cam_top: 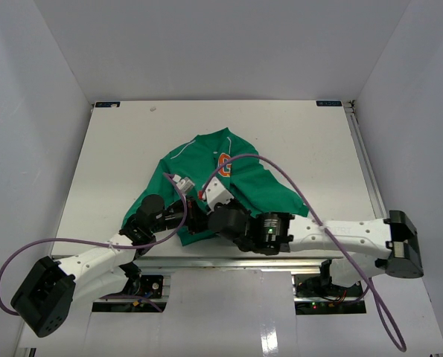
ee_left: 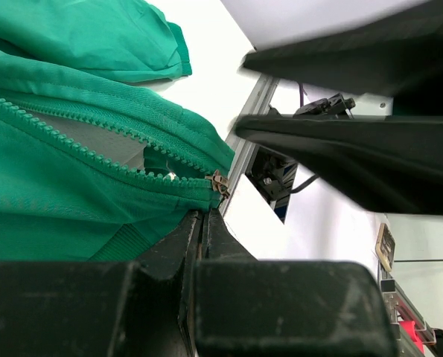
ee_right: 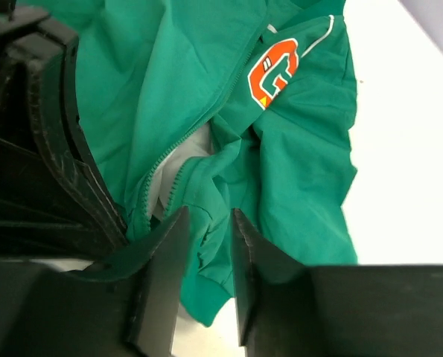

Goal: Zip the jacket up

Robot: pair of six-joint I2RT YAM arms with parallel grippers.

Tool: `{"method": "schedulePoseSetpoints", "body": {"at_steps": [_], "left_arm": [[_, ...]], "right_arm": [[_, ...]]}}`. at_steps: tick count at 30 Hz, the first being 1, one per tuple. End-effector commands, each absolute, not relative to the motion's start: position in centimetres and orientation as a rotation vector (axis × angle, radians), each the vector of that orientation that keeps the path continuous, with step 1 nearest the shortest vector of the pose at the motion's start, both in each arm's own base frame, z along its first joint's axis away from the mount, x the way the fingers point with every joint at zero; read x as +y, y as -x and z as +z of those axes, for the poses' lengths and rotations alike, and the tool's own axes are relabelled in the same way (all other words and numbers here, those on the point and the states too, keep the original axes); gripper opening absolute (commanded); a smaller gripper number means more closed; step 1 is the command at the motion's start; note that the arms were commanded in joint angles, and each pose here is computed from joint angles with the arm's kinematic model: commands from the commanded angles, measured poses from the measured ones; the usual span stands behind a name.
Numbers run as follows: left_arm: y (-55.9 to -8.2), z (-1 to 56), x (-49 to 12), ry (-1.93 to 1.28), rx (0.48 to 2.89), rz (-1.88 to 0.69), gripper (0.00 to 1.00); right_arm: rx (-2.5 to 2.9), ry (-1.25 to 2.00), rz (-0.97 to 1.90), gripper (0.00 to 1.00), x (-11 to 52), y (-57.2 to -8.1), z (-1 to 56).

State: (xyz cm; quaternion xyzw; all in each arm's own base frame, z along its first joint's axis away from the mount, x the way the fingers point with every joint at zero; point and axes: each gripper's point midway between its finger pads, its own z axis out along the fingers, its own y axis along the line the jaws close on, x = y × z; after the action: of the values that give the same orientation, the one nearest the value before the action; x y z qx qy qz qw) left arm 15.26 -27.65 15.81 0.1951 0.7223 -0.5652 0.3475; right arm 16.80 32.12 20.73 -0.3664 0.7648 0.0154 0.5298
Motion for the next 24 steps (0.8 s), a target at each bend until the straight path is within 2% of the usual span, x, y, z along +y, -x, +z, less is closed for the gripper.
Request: {"method": "schedulePoseSetpoints", "body": {"at_steps": [1, 7, 14, 24], "left_arm": [[-15.2, 17.1, -27.8, -0.538, 1.814, -1.468, 0.0], [-15.3, 17.6, -27.7, -0.522, 1.792, -1.473, 0.0], [-15.0, 18.2, -27.8, -0.508, 1.769, -1.512, 0.0], [-14.9, 18.2, -27.7, -0.506, 1.764, -1.517, 0.0]], "right_arm": [[1.837, 0.824, 0.368, 0.43, 31.8, -14.4, 23.1], [1.833, 0.852, 0.601, 0.46, 31.3, -11.8, 22.0], [1.823, 0.882, 0.678, 0.51, 31.6, -10.9, 20.6], [1.837, 0.812, 0.718, 0.51, 32.0, -12.1, 19.4]]}}
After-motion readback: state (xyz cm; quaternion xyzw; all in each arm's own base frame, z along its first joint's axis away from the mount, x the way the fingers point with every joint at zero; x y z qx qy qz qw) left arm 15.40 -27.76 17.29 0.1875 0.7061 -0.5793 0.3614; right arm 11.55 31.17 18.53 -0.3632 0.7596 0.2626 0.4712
